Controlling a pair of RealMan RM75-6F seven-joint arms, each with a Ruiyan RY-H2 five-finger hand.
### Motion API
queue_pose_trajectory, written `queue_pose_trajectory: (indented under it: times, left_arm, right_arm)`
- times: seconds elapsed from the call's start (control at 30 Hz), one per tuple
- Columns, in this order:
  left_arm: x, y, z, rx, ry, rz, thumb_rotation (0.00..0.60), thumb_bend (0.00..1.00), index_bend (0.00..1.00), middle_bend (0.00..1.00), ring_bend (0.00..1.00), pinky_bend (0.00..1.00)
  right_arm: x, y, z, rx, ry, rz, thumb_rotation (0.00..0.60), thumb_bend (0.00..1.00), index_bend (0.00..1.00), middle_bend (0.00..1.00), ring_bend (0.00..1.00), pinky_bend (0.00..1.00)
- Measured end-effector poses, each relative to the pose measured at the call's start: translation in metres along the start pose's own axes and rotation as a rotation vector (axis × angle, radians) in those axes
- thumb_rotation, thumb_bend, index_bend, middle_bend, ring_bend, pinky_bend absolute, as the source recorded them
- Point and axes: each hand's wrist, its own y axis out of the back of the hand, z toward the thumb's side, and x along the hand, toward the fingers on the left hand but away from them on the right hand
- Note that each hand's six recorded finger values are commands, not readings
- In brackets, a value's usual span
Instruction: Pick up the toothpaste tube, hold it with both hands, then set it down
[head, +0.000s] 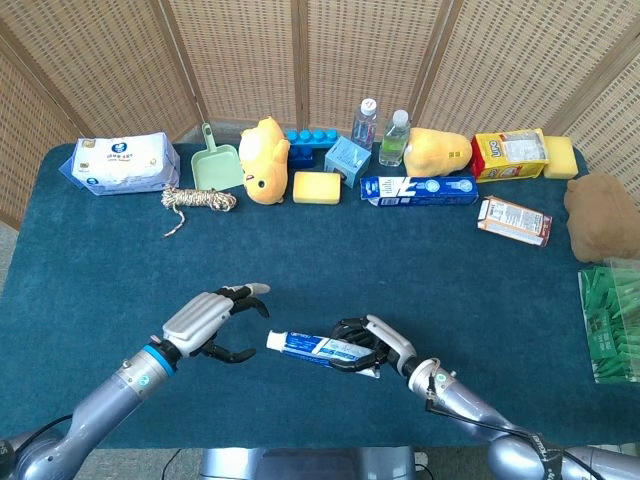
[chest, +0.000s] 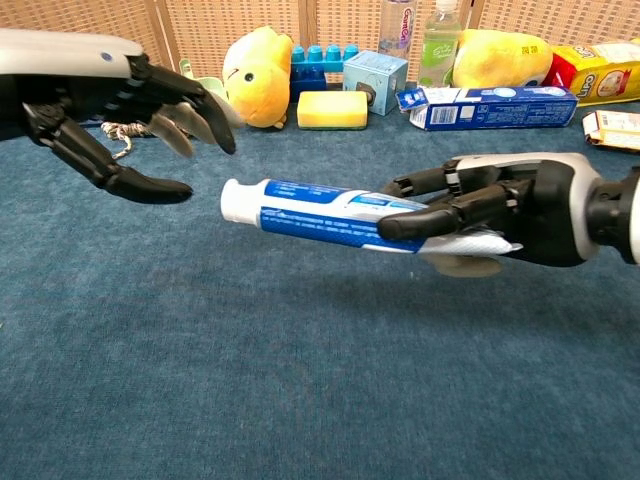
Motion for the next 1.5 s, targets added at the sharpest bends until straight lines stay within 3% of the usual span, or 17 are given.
queue_pose_trajectory:
  times: [0.97, 1.5]
  left_arm:
    - [0.008, -0.009, 0.008, -0.034, -0.018, -0.034, 0.506, 0.24, 0.4, 0.13, 0.15, 0.18]
    - [0.009, -0.012, 0.007, -0.034, -0.016, -0.046, 0.508, 0.24, 0.41, 0.13, 0.15, 0.19]
  right_arm:
    - [0.002, 0.009, 0.007, -0.075, -0.005, -0.033, 0.6, 0.4, 0.9, 0.82, 0.78, 0.92]
    - [0.0, 0.022, 0.006, -0.118, -0.008, -0.096, 0.6, 0.41, 0.9, 0.82, 0.78, 0.92]
